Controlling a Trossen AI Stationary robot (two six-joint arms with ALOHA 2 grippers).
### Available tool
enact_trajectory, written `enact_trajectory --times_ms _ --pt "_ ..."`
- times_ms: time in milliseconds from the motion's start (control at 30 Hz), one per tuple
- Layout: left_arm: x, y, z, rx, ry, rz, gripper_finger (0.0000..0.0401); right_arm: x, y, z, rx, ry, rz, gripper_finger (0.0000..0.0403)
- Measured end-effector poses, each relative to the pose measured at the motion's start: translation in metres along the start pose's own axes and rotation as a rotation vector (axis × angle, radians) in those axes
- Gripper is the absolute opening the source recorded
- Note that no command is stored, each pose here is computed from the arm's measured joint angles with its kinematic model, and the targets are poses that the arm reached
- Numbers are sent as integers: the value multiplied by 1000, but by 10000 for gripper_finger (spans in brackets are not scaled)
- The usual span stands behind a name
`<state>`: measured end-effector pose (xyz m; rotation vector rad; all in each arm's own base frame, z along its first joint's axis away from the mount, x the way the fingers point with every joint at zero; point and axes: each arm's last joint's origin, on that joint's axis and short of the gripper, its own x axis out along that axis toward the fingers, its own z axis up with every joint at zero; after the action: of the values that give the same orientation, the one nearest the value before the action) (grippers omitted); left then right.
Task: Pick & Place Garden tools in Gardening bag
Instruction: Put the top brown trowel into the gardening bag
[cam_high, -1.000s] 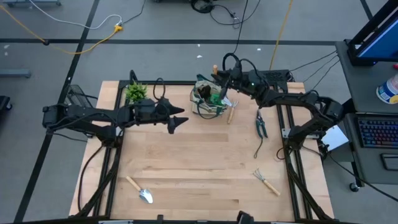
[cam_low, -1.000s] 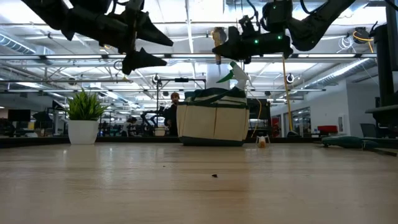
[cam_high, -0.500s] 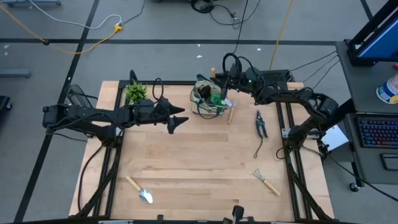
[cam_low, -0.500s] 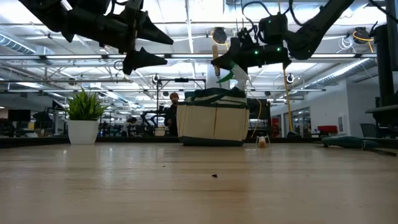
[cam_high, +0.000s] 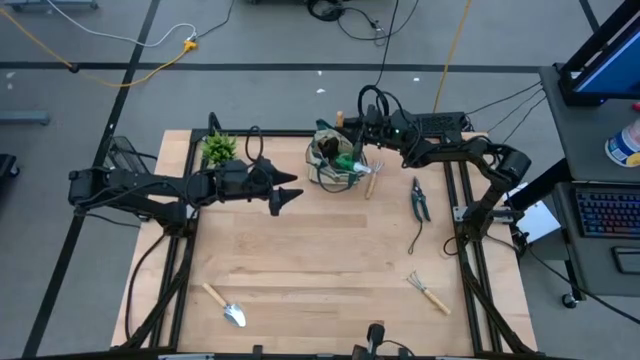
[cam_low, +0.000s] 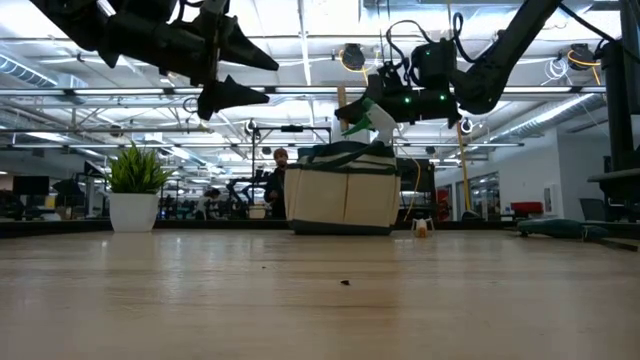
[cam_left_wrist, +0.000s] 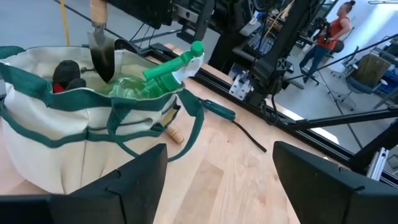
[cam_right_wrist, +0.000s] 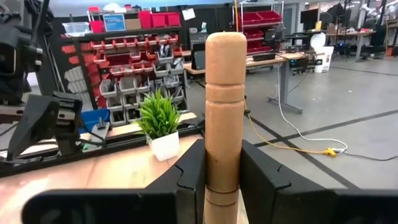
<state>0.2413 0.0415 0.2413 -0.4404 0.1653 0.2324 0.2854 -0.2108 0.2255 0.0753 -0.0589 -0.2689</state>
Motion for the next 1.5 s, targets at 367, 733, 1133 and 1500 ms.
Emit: enact_trajectory --times_ms 367,733,1133,1500 --pt "0 0 0 2 4 2 296 0 -1 -9 -2 74 -11 61" --pt "0 0 0 1 3 2 296 0 -1 -10 2 82 -6 61" --pt "0 0 0 5 3 2 296 0 -1 -13 38 113 -8 75" --pt "0 1 -1 7 11 6 296 -1 -1 -22 67 200 -14 112"
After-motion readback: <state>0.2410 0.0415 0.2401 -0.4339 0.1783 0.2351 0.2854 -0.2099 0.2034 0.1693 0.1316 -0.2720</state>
